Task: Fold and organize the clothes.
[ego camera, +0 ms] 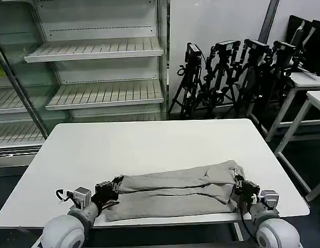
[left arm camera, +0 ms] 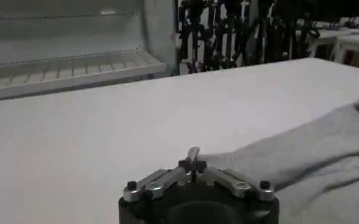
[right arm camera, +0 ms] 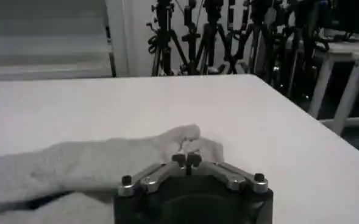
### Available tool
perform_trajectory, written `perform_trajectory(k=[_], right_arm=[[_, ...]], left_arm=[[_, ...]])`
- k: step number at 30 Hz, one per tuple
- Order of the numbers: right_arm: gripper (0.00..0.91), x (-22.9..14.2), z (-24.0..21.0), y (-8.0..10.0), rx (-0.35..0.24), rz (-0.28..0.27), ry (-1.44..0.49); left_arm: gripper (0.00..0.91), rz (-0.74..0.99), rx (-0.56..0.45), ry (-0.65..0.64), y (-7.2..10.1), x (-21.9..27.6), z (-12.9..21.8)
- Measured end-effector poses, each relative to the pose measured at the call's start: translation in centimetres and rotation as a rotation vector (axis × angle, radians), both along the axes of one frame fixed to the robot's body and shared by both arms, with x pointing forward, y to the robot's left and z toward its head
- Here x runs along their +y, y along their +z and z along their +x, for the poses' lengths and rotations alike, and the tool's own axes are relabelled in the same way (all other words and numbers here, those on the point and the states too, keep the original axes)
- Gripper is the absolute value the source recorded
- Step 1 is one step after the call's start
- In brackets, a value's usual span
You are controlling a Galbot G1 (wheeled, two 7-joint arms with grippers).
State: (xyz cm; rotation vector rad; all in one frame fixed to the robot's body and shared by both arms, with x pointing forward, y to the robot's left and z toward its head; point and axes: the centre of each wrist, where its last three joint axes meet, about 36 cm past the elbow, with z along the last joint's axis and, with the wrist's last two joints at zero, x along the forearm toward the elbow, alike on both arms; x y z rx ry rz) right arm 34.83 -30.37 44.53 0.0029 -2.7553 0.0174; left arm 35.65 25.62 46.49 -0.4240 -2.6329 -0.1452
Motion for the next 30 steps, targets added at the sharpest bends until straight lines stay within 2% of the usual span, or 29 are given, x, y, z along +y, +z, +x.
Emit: perform_trajectory(k=[11, 23, 24, 25, 26, 28, 30], right_arm=[[0.907, 0.5, -3.5, 1.0, -0.044, -0.008, -0.012], [0.907, 1.0, -5.4, 1.0, -0.041, -0.004, -0.022], [0.907, 1.0, -5.5, 1.0, -0.041, -0.004, -0.024], [0.907, 1.0, -5.6, 1.0, -0.041, -0.003, -0.024], [0.907, 1.0, -5.7, 1.1, -0.041, -0.003, -0.025], [0.907, 1.1, -5.8, 1.1, -0.042, -0.001, -0.027], [0.907, 1.2, -6.0, 1.1, -0.042, 0.0, -0.029]], left_arm=[[0.907, -0.037, -0.018, 0.09, -0.1, -0.9, -2.2], [0.907, -0.12, 0.06, 0.214, -3.2, -3.1, -4.7], [0.856, -0.127, 0.063, 0.223, -3.3, -3.2, -4.7], [0.574, -0.134, 0.065, 0.231, -3.4, -3.4, -4.7], [0.191, -0.143, 0.067, 0.238, -3.4, -3.5, -4.7], [0.071, -0.163, 0.071, 0.245, -3.4, -3.8, -4.7], [0.02, -0.185, 0.074, 0.249, -3.4, -4.1, -4.7]])
